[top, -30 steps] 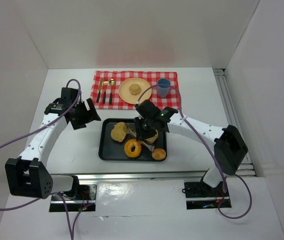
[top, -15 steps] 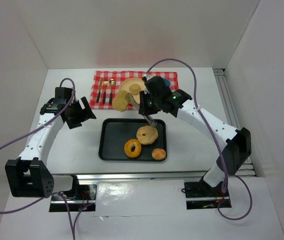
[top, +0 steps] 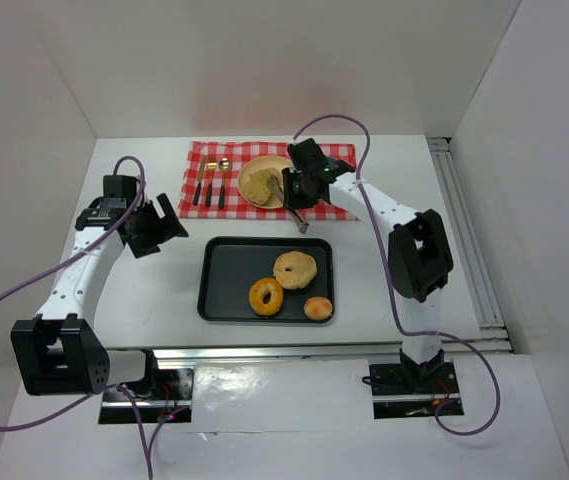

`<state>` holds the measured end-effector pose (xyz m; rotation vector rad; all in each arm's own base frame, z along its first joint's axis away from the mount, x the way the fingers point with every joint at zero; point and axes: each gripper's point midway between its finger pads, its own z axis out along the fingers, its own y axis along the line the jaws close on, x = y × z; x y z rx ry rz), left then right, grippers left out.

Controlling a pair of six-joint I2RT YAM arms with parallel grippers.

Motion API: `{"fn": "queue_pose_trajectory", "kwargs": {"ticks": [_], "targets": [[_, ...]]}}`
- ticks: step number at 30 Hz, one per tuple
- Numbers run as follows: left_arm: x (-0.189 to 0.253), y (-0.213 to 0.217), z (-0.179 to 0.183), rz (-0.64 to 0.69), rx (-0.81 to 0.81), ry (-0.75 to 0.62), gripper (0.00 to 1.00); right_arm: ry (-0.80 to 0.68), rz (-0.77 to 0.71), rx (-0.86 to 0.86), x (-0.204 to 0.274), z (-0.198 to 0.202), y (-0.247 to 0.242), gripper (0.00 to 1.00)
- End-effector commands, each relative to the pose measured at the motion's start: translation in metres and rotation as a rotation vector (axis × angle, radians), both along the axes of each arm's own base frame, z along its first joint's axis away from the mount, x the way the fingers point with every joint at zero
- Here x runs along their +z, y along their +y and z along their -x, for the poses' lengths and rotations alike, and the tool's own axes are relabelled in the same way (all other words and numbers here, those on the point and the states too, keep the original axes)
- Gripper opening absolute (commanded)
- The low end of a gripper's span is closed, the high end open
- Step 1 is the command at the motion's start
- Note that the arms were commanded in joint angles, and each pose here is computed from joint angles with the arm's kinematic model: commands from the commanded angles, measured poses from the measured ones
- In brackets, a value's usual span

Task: Place the bread

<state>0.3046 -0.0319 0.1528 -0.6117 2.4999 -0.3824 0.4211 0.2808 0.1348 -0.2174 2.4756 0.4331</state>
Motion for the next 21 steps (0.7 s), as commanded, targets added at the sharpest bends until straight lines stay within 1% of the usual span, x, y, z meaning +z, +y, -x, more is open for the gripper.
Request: {"fn": "queue_pose_trajectory", "kwargs": {"ticks": [1,2,3,4,5,9,10,14,15,17,20,21], "targets": [[0.005,0.001,-0.003,0.011,-0.023,-0.032,0.92,-0.116,-0.088,0.014,0.036,-0.024,0.017,0.35],[0.005,0.001,-0.003,0.011,-0.022,-0.032,0.92,-0.152,-0.101,0.007,0.052,-0.025,0.015,0.45],[0.005,0.001,-0.003,0.011,-0.022,-0.032,0.92,-0.163,-0.1,0.008,0.057,-0.023,0.017,0.54],[0.005,0.001,-0.003,0.011,-0.022,-0.032,0.92,-0.15,-0.092,0.008,0.054,-0.02,0.016,0.57],[0.005,0.001,-0.003,0.011,-0.022,-0.032,0.92,-0.174,-0.099,0.002,0.069,-0.019,0.013,0.57],[0.004,-0.001,-0.005,0.02,-0.029,-0.033,0.92,-0.215,-0.093,-0.014,0.091,-0.015,0.004,0.57],[0.001,-0.001,-0.005,0.021,-0.028,-0.022,0.92,-0.212,-0.08,-0.023,0.09,-0.013,0.0,0.57],[0.005,-0.002,-0.009,0.029,-0.035,-0.032,0.92,-0.263,-0.07,-0.081,0.114,-0.011,-0.023,0.57],[0.005,-0.002,-0.009,0.029,-0.035,-0.032,0.92,-0.293,-0.08,-0.091,0.129,-0.006,-0.029,0.57],[0.005,-0.002,-0.009,0.029,-0.035,-0.032,0.92,-0.306,-0.049,-0.148,0.136,-0.005,-0.052,0.57],[0.009,-0.002,-0.011,0.028,-0.035,-0.041,0.92,-0.347,0.021,-0.287,0.149,-0.001,-0.105,0.57],[0.009,-0.002,-0.011,0.028,-0.035,-0.041,0.92,-0.355,0.045,-0.35,0.15,-0.003,-0.13,0.57]]}}
